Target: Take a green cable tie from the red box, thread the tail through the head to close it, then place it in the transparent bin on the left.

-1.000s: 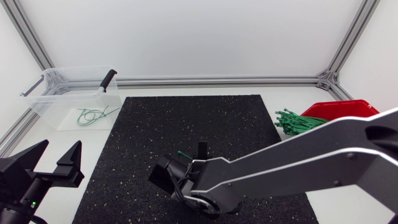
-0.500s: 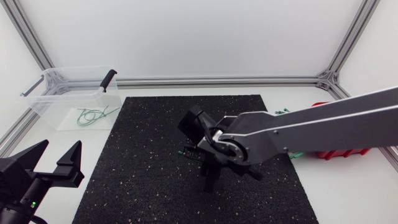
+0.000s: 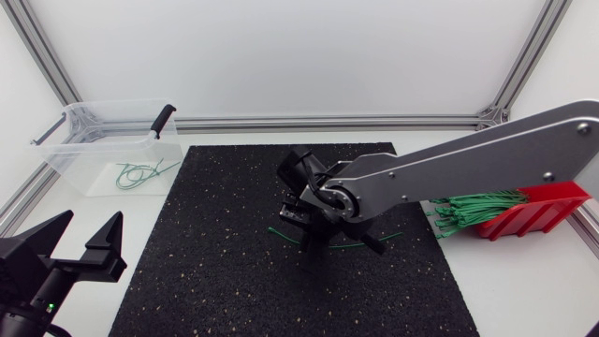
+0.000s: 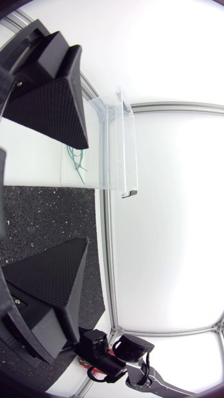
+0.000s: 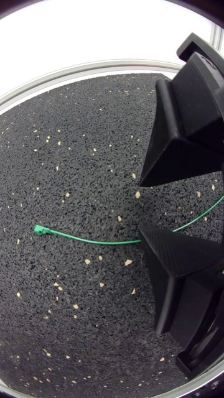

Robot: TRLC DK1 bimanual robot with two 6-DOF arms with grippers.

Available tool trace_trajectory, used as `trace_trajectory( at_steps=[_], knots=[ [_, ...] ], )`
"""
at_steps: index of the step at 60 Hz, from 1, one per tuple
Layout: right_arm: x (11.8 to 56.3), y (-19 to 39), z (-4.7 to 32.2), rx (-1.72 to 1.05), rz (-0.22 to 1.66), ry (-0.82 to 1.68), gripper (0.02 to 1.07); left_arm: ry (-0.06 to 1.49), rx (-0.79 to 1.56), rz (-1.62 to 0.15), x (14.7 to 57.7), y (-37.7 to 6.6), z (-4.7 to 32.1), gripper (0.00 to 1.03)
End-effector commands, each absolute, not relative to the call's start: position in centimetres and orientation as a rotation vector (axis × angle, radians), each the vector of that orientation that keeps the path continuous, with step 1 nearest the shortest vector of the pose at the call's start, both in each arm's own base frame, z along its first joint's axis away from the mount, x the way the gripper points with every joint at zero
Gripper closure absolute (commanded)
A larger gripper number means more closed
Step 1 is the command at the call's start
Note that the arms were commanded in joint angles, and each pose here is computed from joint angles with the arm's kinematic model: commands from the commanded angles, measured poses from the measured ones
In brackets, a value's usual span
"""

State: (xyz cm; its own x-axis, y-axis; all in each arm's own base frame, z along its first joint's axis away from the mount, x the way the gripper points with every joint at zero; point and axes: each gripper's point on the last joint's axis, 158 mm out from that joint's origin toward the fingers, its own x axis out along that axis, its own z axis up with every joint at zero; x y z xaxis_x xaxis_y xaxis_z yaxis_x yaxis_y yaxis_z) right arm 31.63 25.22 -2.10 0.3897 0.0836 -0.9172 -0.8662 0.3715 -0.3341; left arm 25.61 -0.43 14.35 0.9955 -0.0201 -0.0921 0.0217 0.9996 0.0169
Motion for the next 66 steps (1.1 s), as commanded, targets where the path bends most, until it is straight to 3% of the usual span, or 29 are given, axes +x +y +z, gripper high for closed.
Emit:
trace_trajectory(
  at_steps=[1, 29, 52, 66],
  knots=[
    [30.2, 25.3, -3.4, -1.004, 0.759, 0.999, 0.57, 0.168, -0.005, -0.027, 25.6, -0.6, 11.5, 0.04],
    [25.4, 26.4, -3.3, -1.091, 0.768, 0.969, 0.57, 0.169, -0.006, -0.026, 25.6, -0.6, 11.5, 0.04],
    [28.4, 26.2, -0.8, -1.078, 0.745, 0.917, 0.57, 0.169, -0.005, -0.023, 25.6, -0.5, 11.5, 0.04],
    [27.5, 26.4, 2.1, -1.072, 0.93, 0.936, 0.56, 0.169, -0.005, -0.024, 25.6, -0.5, 11.5, 0.04]
  ],
)
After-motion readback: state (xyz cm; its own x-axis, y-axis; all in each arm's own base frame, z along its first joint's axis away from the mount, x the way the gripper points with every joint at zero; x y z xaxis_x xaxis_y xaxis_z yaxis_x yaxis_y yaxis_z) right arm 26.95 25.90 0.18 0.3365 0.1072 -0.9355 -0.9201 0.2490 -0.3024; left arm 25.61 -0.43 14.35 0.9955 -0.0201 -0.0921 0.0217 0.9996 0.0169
